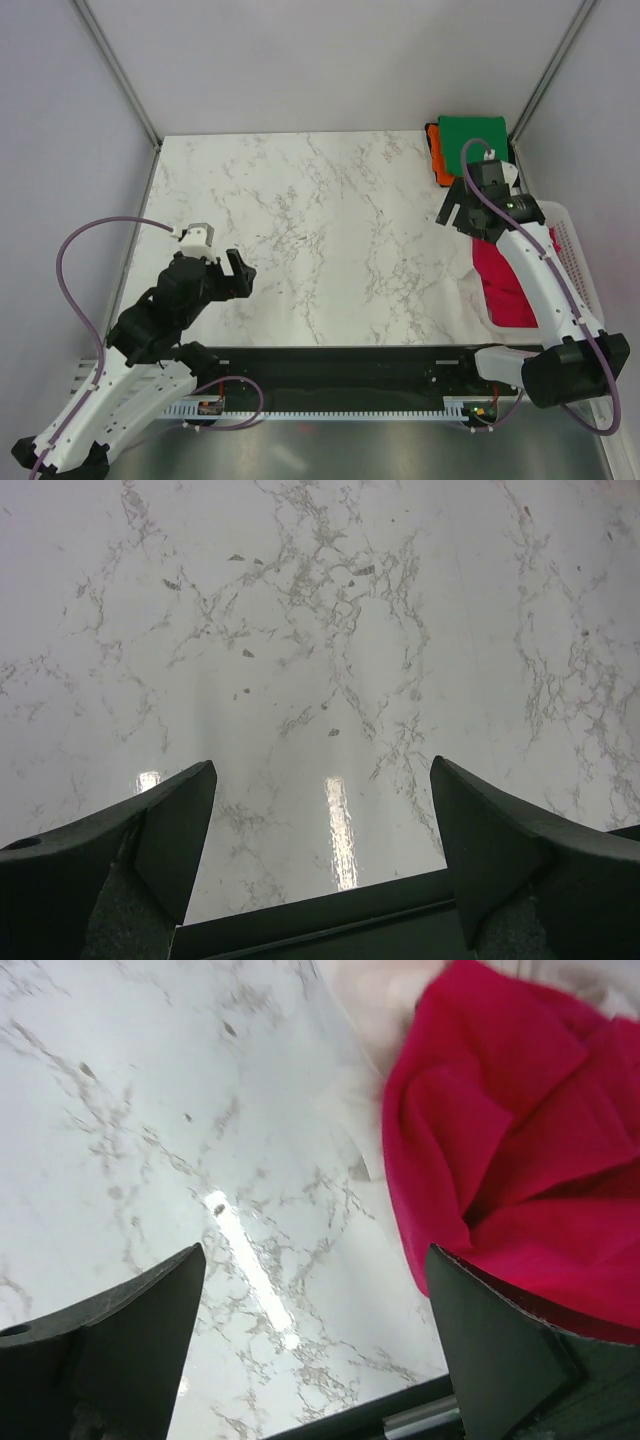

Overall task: Fold and stack the t-shirts
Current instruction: Grab the tshirt from the pile

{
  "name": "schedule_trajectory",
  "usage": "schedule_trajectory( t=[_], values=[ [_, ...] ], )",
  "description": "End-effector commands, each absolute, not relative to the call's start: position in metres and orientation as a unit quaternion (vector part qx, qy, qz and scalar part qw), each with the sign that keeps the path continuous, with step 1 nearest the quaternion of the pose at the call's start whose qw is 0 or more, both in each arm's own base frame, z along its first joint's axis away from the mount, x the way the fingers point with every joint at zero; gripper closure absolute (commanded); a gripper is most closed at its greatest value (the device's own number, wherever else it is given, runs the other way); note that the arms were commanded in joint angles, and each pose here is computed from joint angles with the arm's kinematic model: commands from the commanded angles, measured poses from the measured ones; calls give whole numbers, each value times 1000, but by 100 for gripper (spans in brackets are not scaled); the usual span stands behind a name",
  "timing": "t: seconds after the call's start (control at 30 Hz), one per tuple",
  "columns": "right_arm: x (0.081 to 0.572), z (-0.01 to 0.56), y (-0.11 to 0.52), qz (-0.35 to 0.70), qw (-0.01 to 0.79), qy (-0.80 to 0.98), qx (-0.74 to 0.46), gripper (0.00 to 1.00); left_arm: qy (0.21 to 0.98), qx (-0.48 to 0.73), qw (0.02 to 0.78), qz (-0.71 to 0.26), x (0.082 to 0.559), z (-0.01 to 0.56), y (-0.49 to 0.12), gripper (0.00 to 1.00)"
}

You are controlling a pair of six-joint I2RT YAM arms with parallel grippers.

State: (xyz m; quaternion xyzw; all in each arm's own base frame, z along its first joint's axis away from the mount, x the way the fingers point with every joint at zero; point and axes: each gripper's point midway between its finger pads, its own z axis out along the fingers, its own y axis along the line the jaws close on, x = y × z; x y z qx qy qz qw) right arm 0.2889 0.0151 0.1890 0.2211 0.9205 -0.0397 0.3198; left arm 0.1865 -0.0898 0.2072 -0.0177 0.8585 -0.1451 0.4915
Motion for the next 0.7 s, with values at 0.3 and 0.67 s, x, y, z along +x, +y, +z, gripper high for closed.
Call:
schedule_trajectory(
  t=[0.3,0.67],
  values=[
    [341,221,-23,-141,335,900,240,2,852,-24,501,-152,191,216,-92,5],
    [264,146,-61,-140,271,903,302,21,858,-23,493,-143,194,211,-93,6]
  ],
)
